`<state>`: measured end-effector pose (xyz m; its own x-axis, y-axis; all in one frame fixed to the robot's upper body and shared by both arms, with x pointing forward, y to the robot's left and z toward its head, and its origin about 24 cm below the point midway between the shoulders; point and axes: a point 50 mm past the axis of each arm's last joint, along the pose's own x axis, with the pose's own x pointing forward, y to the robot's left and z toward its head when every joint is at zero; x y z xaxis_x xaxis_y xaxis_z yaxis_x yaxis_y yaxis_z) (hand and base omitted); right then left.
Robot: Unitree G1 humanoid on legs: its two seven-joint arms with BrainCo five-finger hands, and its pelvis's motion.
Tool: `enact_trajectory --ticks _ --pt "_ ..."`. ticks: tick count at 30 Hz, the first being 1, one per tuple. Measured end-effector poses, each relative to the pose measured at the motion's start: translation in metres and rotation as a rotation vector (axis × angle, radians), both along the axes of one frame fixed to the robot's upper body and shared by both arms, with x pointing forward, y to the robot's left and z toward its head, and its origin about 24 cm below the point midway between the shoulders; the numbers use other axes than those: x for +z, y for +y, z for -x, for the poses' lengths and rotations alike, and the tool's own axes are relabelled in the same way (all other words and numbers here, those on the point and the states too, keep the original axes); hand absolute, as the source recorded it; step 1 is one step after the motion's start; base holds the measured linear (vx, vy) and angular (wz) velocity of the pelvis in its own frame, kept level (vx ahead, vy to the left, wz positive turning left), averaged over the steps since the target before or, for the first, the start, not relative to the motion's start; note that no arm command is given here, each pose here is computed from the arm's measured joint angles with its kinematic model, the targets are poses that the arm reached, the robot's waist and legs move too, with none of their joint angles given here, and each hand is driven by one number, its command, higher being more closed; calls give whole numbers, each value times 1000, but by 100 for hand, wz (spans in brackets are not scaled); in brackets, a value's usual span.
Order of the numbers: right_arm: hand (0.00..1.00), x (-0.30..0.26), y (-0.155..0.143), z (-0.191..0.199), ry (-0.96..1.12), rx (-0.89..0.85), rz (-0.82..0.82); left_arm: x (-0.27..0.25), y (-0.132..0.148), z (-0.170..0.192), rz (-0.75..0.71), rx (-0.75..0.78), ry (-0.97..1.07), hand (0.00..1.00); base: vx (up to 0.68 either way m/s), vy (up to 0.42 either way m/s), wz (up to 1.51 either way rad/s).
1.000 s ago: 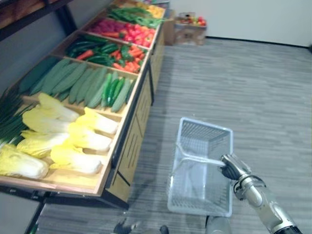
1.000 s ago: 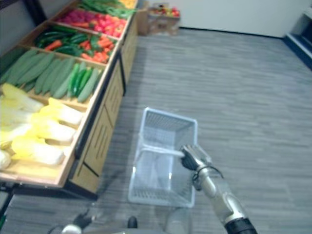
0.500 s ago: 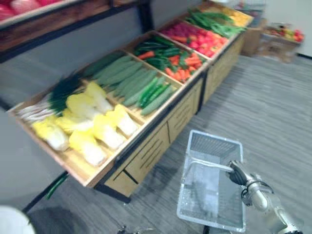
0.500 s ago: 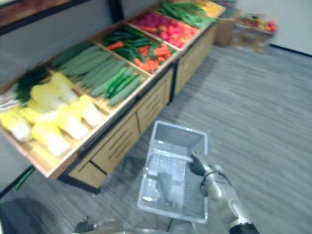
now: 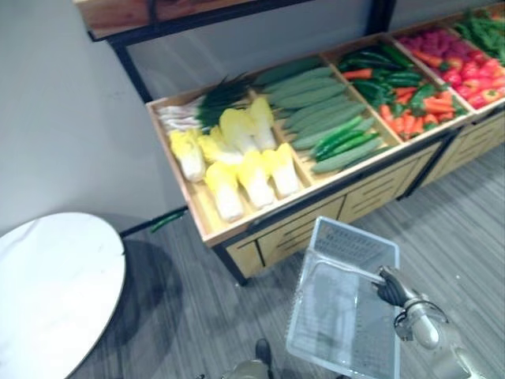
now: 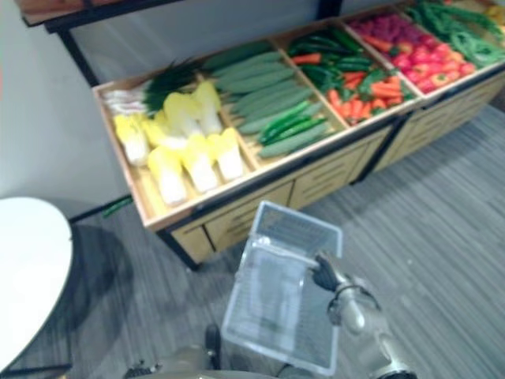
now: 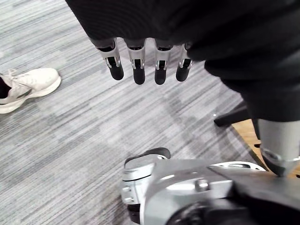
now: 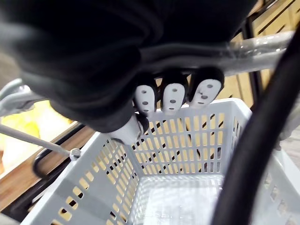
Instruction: Pick vegetable in the basket
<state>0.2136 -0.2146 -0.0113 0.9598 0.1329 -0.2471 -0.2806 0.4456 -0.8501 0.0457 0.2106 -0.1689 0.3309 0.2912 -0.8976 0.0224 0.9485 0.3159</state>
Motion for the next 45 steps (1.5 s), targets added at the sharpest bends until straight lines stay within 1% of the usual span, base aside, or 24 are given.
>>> enact_trajectory --ticks 3,7,8,9,10,12,15,18,19,21,23,27,32,33,36,37,39,41,44,45 --pt "100 -1 17 -2 7 79 -19 -2 -1 14 -1 -20 47 0 111 99 -15" --pt "100 1 20 -3 -8 91 -25 -2 -1 17 -8 -71 68 0 142 115 -13" --pt "100 3 21 -5 -20 96 -23 -1 4 16 -20 -91 70 0 170 72 -4" --pt "100 3 17 -7 -22 100 27 1 14 14 -46 -110 70 0 199 37 5" --pt "100 5 16 -8 -31 106 45 2 16 13 -55 -119 66 0 248 -21 24" --pt "100 8 13 -11 -35 115 63 6 29 0 -93 -135 38 0 203 -135 54" --pt "100 8 13 -11 -34 109 61 8 32 -10 -107 -116 7 0 126 -223 33" --pt "100 6 14 -9 -26 102 36 11 34 -29 -114 -126 -39 0 40 -380 65" --pt "100 6 9 -8 -27 72 32 10 23 -36 -86 -127 -57 0 -14 -347 53" --pt "100 7 5 -7 -26 56 35 8 15 -35 -61 -117 -63 0 31 -314 54" --pt "100 4 2 -2 -13 43 30 8 16 -33 -58 -108 -62 0 79 -262 47" --pt "100 -2 -9 7 30 -18 -15 8 21 -23 -60 -30 -61 0 48 -129 28" --pt "100 -13 -41 27 55 -207 -48 6 19 -18 -55 -28 -49 0 35 -9 17" --pt "100 -17 -52 35 67 -273 -58 6 18 -18 -52 -27 -48 0 -3 63 16" --pt "100 -25 -75 55 110 -396 -42 5 13 -17 -42 -25 -47 0 -18 72 1" --pt "100 -25 -78 58 109 -412 -38 5 13 -15 -40 -24 -45 0 -6 63 -15" --pt "100 -22 -95 68 97 -496 -14 3 10 -7 -33 -16 -28 0 -4 67 -25" --pt "100 -19 -105 73 86 -551 -4 3 11 -1 -34 -11 -14 0 -7 51 -30" --pt "100 -15 -127 94 71 -686 17 3 14 -1 -41 7 -15 0 -20 57 -25" --pt "100 -15 -129 98 71 -704 20 4 14 -1 -42 8 -17 0 -38 42 -9"
